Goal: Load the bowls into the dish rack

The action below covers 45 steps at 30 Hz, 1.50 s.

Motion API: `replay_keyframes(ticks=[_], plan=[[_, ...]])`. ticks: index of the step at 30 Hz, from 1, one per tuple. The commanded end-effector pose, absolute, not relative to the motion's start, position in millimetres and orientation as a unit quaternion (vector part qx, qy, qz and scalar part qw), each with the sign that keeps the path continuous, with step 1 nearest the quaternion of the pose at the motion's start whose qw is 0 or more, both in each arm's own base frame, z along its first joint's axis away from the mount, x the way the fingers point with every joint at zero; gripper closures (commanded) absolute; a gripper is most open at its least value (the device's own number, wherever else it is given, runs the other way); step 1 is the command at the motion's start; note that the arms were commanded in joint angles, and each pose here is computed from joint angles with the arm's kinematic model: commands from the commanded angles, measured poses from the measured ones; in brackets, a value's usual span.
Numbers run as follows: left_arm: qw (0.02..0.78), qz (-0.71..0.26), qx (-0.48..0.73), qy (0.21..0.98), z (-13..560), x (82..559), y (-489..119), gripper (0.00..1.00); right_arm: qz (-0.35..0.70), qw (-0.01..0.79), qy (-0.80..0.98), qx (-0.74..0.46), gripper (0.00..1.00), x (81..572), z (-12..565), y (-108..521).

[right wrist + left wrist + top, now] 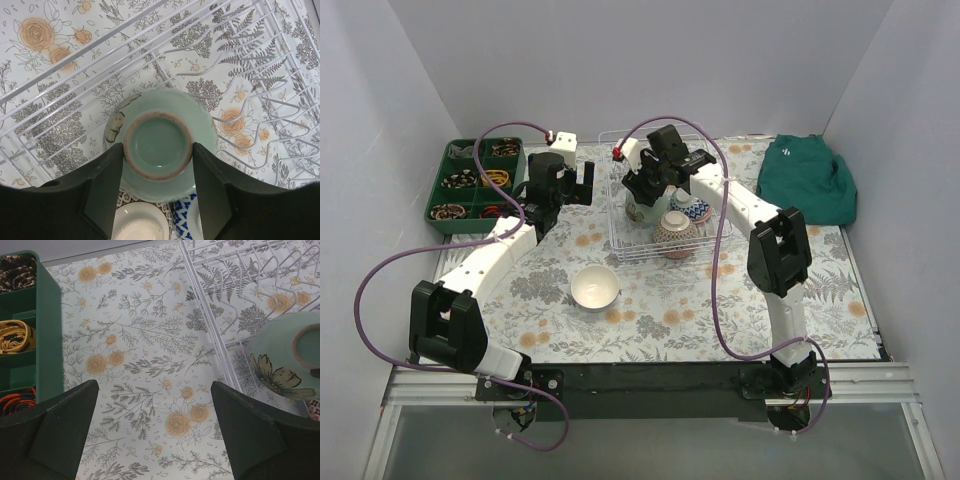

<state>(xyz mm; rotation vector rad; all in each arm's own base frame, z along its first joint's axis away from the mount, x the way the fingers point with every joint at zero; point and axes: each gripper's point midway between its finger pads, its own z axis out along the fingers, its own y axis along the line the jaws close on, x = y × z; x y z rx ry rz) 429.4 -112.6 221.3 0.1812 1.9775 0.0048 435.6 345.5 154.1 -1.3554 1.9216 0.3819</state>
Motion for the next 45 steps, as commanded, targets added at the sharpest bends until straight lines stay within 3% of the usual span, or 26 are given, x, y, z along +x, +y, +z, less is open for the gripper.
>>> replay_keyframes(ticks=[1,20,24,29,39,45], plan=[[0.554,-0.004,0.076,0.829,227.6,431.5,-115.1,0.03,0.180,0.433,0.726,-0.503,0.47,439.4,211.3,357.7],[0.545,0.001,0.082,0.834,219.9,430.3,-116.9,0.03,0.189,0.380,0.775,-0.469,0.43,446.9,133.3,356.0],[0.545,0.003,0.082,0.834,220.4,430.8,-116.4,0.03,0.170,0.382,0.781,-0.463,0.32,446.8,133.6,347.3],[0.561,0.013,0.081,0.824,234.5,433.6,-112.3,0.02,0.145,0.416,0.773,-0.456,0.26,446.5,174.0,328.5],[0.608,0.057,0.080,0.788,276.2,439.8,-95.1,0.02,0.258,0.440,0.673,-0.536,0.25,360.6,258.0,333.0],[0.529,0.071,0.078,0.842,241.9,435.4,-85.0,0.02,0.306,0.412,0.571,-0.641,0.25,286.0,270.6,352.8]])
